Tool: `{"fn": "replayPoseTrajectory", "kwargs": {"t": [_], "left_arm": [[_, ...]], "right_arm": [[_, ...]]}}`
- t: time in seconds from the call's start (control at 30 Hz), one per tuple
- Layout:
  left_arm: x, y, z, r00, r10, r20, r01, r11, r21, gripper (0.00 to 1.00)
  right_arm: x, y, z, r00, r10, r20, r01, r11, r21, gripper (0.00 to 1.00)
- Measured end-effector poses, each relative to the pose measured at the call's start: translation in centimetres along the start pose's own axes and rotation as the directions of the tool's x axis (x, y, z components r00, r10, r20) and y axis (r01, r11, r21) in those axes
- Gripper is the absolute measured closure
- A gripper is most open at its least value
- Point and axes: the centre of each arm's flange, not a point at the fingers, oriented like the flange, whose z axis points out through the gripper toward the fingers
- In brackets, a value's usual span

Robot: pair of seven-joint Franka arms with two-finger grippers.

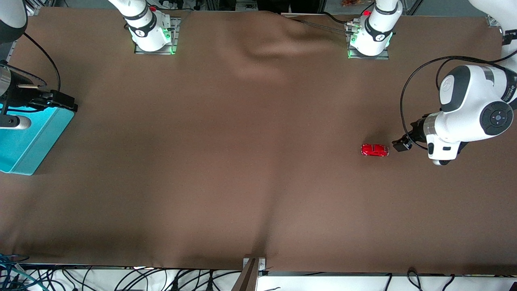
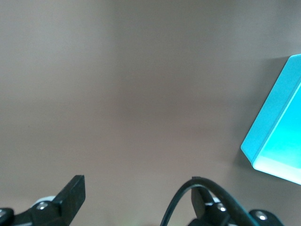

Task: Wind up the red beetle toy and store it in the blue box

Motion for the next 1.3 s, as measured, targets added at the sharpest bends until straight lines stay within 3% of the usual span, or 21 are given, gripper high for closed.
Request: {"fn": "replayPoseTrajectory", "kwargs": {"t": [0.3,0.6,0.77,1.3], "left_arm": [[1.7,1.1,4.5,0.966,-0.257,0.019,0.257,0.966,-0.012,0.0],[3.0,1.6,9.6,0.867,-0.498,0.028,0.499,0.863,-0.082,0.0],[3.0,1.6,12.0,0.831,-0.555,0.044,0.557,0.829,-0.055,0.0],[2.3,1.2,16.6,0.773,-0.632,0.059,0.635,0.771,-0.05,0.0]], "right_arm": [[0.0,0.0,0.0,1.0,0.0,0.001,0.0,1.0,0.0,0.0],[0.0,0.0,0.0,1.0,-0.001,0.001,0.001,1.0,0.0,0.0],[0.0,0.0,0.0,1.0,-0.001,0.001,0.001,1.0,0.0,0.0],[0.0,-0.1,0.0,1.0,-0.002,0.001,0.002,1.0,0.0,0.0]]}}
